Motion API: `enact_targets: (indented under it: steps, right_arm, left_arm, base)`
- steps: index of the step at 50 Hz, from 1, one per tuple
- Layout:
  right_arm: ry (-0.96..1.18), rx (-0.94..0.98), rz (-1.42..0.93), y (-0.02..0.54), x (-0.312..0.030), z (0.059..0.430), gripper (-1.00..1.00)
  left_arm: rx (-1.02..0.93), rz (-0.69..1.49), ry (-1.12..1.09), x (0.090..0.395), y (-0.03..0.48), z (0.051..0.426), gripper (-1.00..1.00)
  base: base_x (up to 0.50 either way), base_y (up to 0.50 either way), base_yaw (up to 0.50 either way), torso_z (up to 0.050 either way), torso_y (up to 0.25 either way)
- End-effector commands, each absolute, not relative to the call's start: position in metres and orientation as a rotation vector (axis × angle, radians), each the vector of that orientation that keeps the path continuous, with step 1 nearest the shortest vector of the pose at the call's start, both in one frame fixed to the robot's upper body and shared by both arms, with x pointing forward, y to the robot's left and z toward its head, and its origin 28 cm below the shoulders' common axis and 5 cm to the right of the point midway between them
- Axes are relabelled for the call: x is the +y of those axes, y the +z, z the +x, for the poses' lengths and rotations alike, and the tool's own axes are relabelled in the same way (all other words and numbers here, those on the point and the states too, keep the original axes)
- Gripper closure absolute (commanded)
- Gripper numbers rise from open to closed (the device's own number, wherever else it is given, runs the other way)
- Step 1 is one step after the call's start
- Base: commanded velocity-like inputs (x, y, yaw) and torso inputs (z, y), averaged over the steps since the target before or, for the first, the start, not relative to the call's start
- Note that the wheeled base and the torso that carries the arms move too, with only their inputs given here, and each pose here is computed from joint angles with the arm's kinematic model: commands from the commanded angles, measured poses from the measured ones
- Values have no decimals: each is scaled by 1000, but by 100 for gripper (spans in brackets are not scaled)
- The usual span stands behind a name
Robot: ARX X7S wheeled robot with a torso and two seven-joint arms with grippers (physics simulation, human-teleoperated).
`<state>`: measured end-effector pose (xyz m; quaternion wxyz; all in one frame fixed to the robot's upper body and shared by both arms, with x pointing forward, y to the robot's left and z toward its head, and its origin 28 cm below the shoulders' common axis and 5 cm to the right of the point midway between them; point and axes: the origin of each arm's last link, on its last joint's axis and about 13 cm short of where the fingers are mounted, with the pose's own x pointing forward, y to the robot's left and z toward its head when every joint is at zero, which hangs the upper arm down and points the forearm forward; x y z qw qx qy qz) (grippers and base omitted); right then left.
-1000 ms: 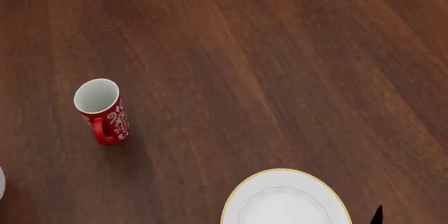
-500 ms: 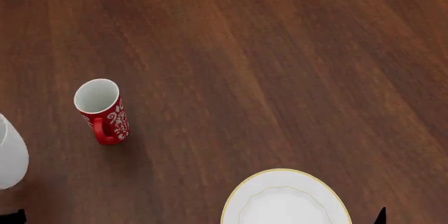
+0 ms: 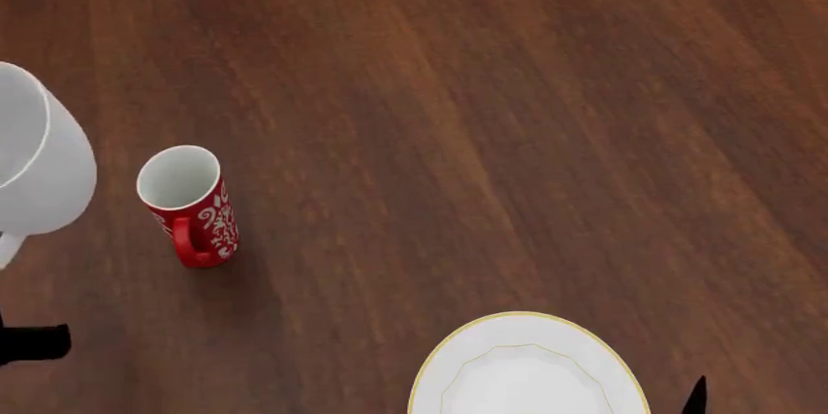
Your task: Put the white mug on the plate.
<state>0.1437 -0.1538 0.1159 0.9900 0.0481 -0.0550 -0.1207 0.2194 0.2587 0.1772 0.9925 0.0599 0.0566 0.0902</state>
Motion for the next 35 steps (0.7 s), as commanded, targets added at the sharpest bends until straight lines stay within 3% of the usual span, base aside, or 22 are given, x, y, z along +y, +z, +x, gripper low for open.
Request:
enact_targets:
  steps: [1, 35]
  right_arm:
    - [-241, -112, 96, 117, -154, 144, -100]
    - [-210, -95, 101, 114, -152, 152, -100]
  left_arm:
    - [-21, 210, 39, 243, 206, 213, 100]
    - [129, 325, -512, 179, 188, 242, 100]
  base:
    - [0, 0, 0, 0, 0]
    - [0, 0, 0, 0, 0]
